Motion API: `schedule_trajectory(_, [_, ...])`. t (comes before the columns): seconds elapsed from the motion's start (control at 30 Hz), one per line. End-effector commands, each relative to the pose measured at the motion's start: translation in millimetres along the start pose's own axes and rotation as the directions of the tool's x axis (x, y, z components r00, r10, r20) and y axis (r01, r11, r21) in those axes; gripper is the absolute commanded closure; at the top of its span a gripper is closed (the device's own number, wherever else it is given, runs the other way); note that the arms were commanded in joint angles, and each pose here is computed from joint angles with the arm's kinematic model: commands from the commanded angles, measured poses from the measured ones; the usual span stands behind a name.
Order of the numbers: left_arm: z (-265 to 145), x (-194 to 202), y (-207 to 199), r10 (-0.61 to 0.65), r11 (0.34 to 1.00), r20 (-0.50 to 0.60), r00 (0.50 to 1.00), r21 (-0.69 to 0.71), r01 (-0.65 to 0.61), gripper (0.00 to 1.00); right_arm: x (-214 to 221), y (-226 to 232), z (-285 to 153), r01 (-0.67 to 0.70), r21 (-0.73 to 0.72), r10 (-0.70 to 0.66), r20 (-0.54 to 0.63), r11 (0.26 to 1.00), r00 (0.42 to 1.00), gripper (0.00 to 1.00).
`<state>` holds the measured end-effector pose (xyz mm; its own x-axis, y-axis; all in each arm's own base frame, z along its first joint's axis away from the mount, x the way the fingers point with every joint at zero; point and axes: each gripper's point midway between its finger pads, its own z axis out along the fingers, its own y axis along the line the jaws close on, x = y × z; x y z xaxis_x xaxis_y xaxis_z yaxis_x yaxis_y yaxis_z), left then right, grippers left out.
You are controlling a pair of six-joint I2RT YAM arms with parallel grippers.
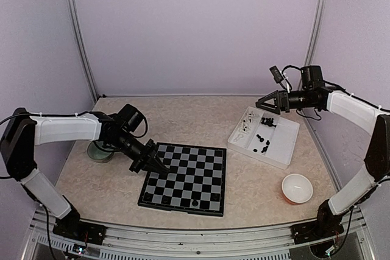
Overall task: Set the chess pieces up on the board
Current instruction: Place the knight on the chessboard.
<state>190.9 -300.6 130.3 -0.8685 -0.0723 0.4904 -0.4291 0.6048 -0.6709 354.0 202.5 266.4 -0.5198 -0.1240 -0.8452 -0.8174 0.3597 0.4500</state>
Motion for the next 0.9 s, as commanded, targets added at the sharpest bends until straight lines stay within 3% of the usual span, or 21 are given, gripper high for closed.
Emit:
schedule_trajectory(0.0, [-1.5,-15.0,-2.3,-0.063,0.998,-0.019,0.998,0.022,0.064,1.00,-5.2,13.2,-5.2,0.028,-0.025,-0.027,0.021,0.999,0.999,0.01])
schedule_trajectory(0.57, [18.2,-43.8,38.2,-0.181,0.977,0.002,0.984,-0.118,0.180,1.00,-11.9,35.5,-12.9,0.058,-0.077,-0.054,0.051,0.995,0.997,0.01])
schedule_trajectory(0.87, [12.7,-60.9,45.9,-0.149,0.965,0.040,0.988,-0.213,0.154,0.75,-17.0,40.9,-15.9,0.080,-0.077,-0.075,0.063,0.994,0.995,0.01])
